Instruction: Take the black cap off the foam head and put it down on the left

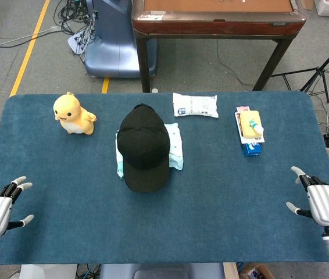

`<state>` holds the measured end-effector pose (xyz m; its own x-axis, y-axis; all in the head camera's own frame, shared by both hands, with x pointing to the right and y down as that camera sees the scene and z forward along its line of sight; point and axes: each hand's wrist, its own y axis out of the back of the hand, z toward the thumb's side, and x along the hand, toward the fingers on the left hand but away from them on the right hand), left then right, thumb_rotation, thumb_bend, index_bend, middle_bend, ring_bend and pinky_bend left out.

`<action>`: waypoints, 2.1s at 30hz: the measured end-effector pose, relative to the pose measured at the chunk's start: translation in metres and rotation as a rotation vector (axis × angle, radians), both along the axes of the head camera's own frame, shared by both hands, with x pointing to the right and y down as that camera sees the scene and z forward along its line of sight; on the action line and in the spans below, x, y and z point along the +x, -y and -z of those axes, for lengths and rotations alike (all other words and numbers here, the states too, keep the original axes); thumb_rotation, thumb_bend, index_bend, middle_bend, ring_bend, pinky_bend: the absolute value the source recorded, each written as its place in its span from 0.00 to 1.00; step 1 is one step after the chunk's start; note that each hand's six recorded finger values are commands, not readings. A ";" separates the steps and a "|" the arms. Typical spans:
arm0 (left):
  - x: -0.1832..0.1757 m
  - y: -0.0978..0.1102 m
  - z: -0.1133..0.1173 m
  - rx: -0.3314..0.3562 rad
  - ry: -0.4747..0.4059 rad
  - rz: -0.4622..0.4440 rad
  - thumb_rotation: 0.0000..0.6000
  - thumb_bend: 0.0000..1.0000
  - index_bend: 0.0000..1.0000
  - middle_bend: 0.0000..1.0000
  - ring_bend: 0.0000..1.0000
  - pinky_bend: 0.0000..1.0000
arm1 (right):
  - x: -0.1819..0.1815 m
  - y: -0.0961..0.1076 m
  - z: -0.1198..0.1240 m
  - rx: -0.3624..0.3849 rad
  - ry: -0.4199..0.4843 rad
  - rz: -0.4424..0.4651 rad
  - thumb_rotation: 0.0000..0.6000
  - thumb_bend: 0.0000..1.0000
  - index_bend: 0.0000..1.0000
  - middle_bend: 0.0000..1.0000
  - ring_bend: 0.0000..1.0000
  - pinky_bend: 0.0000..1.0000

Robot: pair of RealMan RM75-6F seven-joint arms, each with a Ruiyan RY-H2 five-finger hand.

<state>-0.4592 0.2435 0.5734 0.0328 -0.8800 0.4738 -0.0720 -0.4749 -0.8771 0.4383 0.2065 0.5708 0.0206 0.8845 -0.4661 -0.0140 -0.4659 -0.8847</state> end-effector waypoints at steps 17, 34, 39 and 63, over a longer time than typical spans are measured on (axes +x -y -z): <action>0.016 -0.003 0.000 0.024 -0.031 -0.042 1.00 0.02 0.26 0.30 0.30 0.54 | -0.003 -0.002 0.020 0.067 0.060 0.002 1.00 0.08 0.31 0.41 0.36 0.55; 0.094 0.019 0.000 0.093 -0.146 -0.301 1.00 0.02 0.50 0.70 0.56 0.70 | 0.010 -0.005 0.048 0.161 0.099 -0.029 1.00 0.08 0.44 0.45 0.36 0.55; 0.125 0.029 -0.004 0.106 -0.182 -0.371 1.00 0.00 0.57 0.81 0.63 0.73 | 0.012 -0.004 0.047 0.154 0.096 -0.033 1.00 0.08 0.44 0.45 0.36 0.55; 0.229 0.059 -0.039 0.053 -0.144 -0.548 1.00 0.00 0.69 0.96 0.74 0.79 | 0.020 0.001 0.049 0.145 0.110 -0.065 1.00 0.08 0.44 0.45 0.36 0.55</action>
<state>-0.2299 0.1845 0.6124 0.5526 -0.7387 0.3859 0.0516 -0.4319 -0.9005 0.4586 0.2060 0.5219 0.0054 0.9434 -0.3316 0.1122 -0.3301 -0.9373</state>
